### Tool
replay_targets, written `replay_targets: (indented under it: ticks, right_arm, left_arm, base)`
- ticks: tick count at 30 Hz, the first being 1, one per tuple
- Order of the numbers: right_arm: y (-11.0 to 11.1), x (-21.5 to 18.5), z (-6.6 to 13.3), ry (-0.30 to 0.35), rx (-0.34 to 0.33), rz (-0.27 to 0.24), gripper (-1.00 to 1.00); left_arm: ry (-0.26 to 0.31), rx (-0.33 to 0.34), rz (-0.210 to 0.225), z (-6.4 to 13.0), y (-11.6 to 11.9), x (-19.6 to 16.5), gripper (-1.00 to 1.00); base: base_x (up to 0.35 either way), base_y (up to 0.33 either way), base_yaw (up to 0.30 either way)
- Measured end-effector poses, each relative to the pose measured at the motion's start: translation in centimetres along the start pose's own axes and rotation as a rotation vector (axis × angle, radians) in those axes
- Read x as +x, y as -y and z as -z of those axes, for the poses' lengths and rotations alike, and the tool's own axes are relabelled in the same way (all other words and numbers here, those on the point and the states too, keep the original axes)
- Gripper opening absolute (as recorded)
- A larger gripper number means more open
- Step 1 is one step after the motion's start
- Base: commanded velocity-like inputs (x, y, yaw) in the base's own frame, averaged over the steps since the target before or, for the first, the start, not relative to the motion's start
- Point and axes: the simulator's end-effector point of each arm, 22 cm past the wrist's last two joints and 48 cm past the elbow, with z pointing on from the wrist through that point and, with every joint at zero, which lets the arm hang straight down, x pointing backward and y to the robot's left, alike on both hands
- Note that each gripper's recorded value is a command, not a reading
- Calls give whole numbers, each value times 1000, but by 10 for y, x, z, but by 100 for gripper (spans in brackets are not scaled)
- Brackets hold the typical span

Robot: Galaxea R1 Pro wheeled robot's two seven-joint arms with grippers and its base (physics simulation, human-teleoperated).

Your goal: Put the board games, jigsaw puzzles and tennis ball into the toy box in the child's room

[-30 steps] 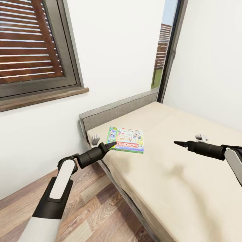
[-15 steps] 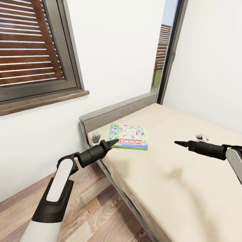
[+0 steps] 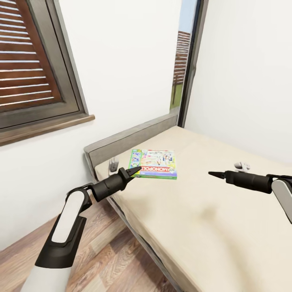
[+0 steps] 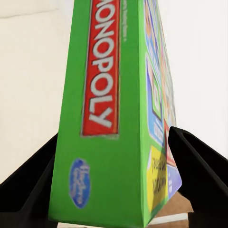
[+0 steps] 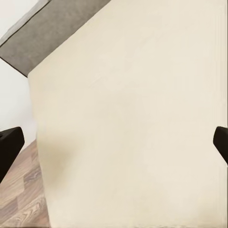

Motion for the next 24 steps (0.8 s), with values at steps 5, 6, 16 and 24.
replay_targets:
  ticks: [5, 6, 16, 24]
  right_arm:
    - [-7, -9, 5, -2, -3, 4, 100]
    - [-9, -11, 6, -2, -3, 4, 100]
    - [-20, -30, 15, 1, -5, 8, 100]
    - [-28, -45, 23, 3, -5, 9, 100]
  left_arm:
    - [1, -3, -4, 1, 9, -6, -100]
    - [1, -3, -4, 1, 11, -7, -100]
    - [2, -3, -8, 1, 31, -18, -100]
    - [3, 0, -11, 1, 48, -26, -100]
  base:
    - [0, 0, -277]
    - [0, 0, -278]
    - [0, 0, -279]
    - [0, 0, -280]
